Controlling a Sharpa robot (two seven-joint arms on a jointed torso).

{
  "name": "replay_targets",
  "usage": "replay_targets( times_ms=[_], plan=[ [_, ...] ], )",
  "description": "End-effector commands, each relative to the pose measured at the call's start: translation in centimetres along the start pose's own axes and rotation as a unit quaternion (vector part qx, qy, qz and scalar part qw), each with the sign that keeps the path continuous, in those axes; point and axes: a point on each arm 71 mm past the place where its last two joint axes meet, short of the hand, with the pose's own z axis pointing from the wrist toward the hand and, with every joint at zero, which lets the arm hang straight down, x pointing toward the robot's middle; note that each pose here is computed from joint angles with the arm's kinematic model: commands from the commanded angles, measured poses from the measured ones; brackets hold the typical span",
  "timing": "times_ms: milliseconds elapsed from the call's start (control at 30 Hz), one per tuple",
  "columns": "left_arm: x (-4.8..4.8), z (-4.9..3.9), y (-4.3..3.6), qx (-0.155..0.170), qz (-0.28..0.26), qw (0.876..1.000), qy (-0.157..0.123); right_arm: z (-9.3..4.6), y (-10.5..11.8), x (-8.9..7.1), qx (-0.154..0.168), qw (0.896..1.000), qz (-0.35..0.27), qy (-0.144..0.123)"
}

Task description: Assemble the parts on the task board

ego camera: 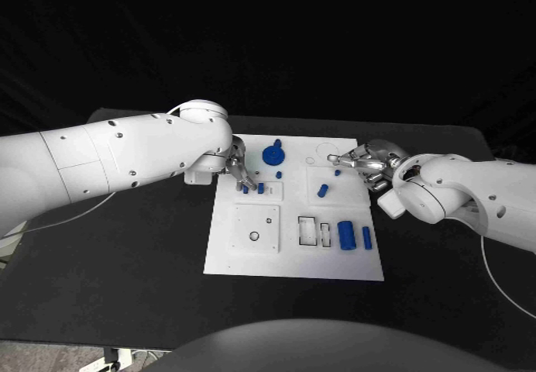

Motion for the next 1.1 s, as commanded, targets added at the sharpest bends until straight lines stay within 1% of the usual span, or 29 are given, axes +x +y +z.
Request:
replay_targets(
  times_ms=[33,233,367,533,633,767,833,933,967,1100],
  plan=[
    [0.08,-0.05,0.72,-0.053,0.000,0.999,0.004,0.0,0.0,0.1,-0.001,1.000,-0.002,0.007],
    [0.05,-0.06,0.81,-0.053,-0.003,0.999,0.000,0.0,0.0,0.1,-0.001,1.000,-0.002,0.007],
    [-0.06,-0.17,0.96,-0.047,-0.015,0.999,-0.016,0.0,0.0,0.1,-0.002,1.000,-0.002,0.008],
    [-0.33,-0.60,1.55,-0.032,-0.042,0.997,-0.053,0.1,0.0,0.2,-0.002,1.000,-0.002,0.008],
    [-0.71,-0.96,1.98,-0.015,-0.059,0.995,-0.082,0.1,0.0,0.1,-0.003,1.000,-0.002,0.008],
    [-1.39,-1.55,2.51,0.032,-0.100,0.987,-0.121,0.0,-0.1,0.1,-0.003,1.000,-0.002,0.007],
    [-1.80,-1.87,2.68,0.069,-0.134,0.978,-0.146,0.0,-0.1,0.1,-0.002,1.000,-0.002,0.006],
    [-2.30,-2.25,2.84,0.128,-0.197,0.955,-0.182,0.0,-0.1,0.0,-0.002,1.000,-0.002,0.005],
    [-2.58,-2.47,2.83,0.160,-0.227,0.940,-0.198,0.0,-0.1,0.0,-0.003,1.000,-0.002,0.004],
    [-3.49,-3.11,2.65,0.238,-0.288,0.894,-0.248,0.0,-0.1,0.0,-0.008,1.000,-0.001,0.003]
  ],
)
